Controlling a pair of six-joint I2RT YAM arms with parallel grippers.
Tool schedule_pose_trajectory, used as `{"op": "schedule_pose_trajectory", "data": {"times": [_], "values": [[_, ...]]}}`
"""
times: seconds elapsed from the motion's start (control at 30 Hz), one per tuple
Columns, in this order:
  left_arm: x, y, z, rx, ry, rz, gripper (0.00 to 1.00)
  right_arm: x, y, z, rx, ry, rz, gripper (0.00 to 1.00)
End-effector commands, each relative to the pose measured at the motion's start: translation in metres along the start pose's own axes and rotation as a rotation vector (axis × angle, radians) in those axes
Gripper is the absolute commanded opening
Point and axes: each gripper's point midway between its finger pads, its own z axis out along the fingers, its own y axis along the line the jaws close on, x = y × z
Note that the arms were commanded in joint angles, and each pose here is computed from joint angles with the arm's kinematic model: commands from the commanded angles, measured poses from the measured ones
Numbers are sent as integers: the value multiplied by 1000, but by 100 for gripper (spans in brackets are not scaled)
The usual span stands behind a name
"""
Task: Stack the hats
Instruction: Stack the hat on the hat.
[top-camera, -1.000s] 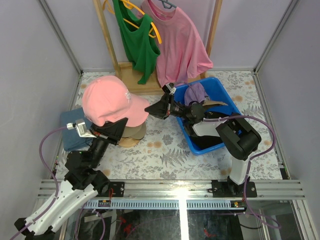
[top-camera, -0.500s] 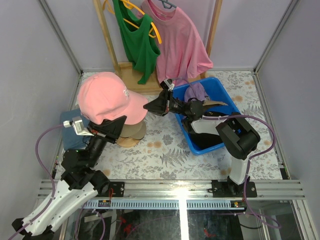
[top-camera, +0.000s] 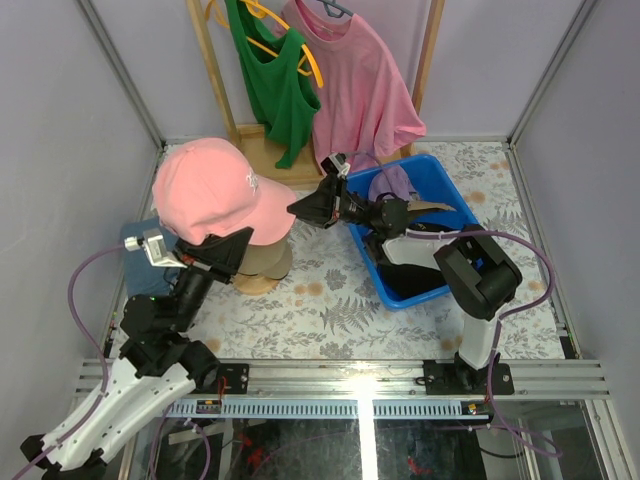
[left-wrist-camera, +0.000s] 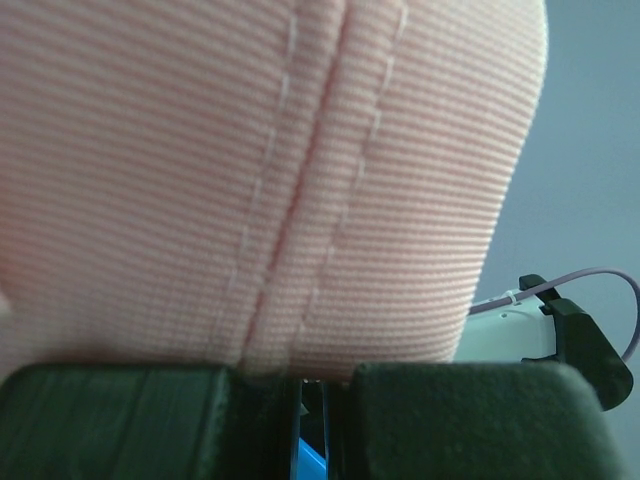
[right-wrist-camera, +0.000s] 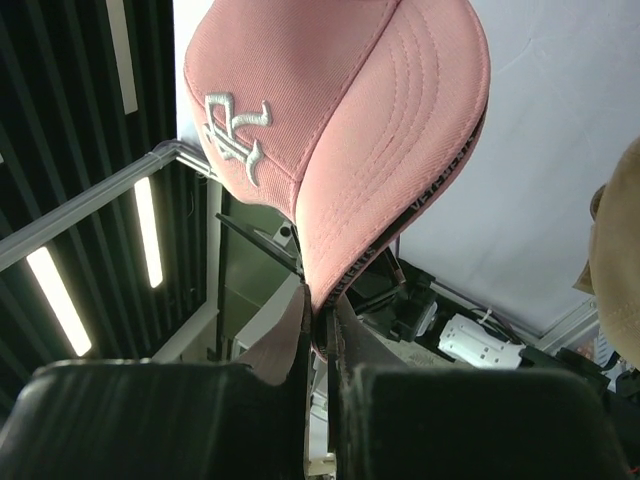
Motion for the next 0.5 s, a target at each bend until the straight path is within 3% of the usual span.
{"op": "schedule_pose_trajectory", "data": {"times": [0.0, 0.2, 0.23, 0.27, 0.47], "values": [[-142, -97, -29, 317, -415, -70, 0, -99, 53, -41, -110, -342, -190, 0], [-165, -115, -16, 330, -435, -73, 0, -107, 71, -45, -86, -375, -250, 0], [-30, -23, 2, -203, 73, -535, 88, -107, 73, -42, -72, -374, -263, 0], [-22, -20, 1, -262, 115, -607, 98, -107, 74, -41, -58, -374, -275, 0], [-51, -91, 22, -50, 204, -838, 92, -103, 89, -36, 6, -377, -360, 0]]}}
